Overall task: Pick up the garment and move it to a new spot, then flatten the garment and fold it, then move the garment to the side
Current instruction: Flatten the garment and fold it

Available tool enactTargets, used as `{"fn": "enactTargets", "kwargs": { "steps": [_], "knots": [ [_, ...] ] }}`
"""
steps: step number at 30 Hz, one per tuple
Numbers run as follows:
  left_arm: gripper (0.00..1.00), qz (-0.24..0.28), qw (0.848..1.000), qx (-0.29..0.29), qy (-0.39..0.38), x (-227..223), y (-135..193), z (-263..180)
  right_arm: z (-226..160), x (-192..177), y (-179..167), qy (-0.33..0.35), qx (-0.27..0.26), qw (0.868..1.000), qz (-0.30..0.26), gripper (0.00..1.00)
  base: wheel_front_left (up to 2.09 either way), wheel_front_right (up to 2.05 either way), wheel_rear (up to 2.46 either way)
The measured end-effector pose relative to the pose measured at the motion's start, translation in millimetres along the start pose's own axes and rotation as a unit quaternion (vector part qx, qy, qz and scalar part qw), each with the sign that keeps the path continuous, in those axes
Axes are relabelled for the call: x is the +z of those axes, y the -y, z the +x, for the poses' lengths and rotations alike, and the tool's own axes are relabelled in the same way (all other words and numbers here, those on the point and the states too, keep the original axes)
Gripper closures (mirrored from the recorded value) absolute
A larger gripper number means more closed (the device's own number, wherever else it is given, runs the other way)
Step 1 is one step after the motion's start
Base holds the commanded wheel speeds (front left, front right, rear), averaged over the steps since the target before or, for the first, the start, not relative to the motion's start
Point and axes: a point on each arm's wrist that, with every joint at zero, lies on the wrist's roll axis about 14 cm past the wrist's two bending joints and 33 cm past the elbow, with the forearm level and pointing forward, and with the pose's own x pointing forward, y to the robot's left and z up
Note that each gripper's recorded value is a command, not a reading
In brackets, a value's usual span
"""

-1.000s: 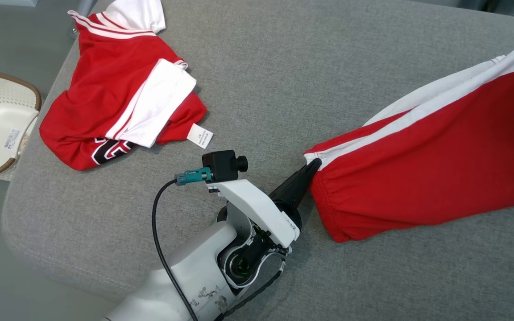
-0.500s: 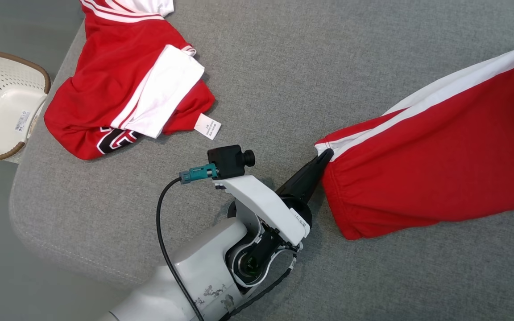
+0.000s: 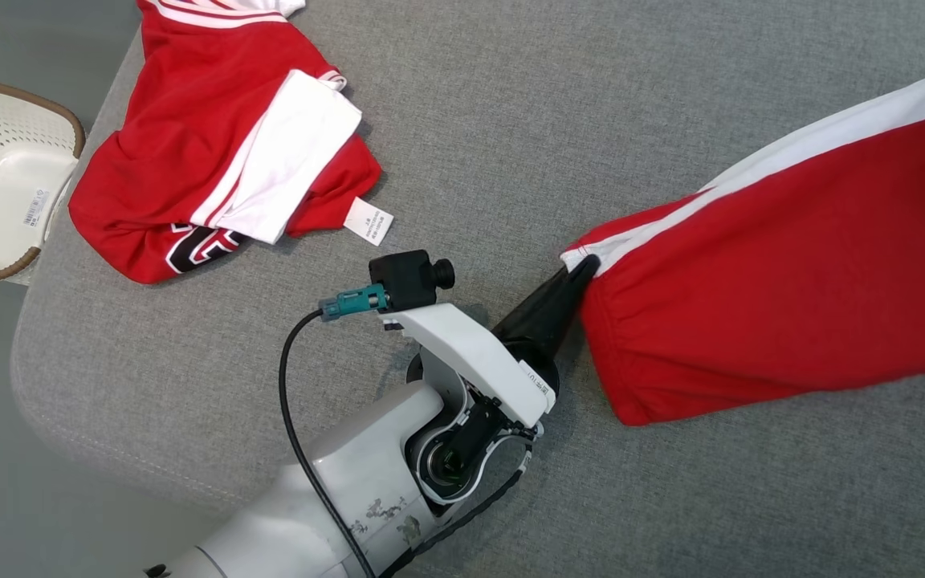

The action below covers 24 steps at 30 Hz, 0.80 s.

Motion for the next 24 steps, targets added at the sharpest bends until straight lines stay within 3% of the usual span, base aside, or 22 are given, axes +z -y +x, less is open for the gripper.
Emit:
{"fn": "enactTargets", "kwargs": {
  "steps": [8,12,16,21,24],
  "knots": [
    [0.00,0.030,1.000,0.001,0.008,6.3,0.9,-2.4,-13.5,8.2,8.2,0.024,-0.021,0.999,0.003,0.00,0.00,0.00,0.00],
    [0.00,0.074,0.997,-0.004,0.033,22.4,4.6,-6.4,-29.2,11.7,7.2,0.041,-0.026,0.999,0.003,0.00,0.00,0.00,0.00],
    [0.00,0.094,0.993,-0.006,0.066,37.1,8.4,-14.5,-50.0,17.9,7.9,0.051,-0.030,0.998,-0.025,0.00,0.00,0.00,0.00],
    [0.00,0.170,0.979,-0.019,0.111,63.1,21.8,-23.0,-79.8,64.6,11.7,0.116,-0.042,0.992,-0.022,0.00,0.00,0.00,0.00],
    [0.00,0.222,0.965,-0.030,0.139,76.0,32.4,-30.5,-103.1,73.5,16.2,0.143,-0.055,0.988,-0.020,0.00,0.00,0.00,0.00]
  ]
}}
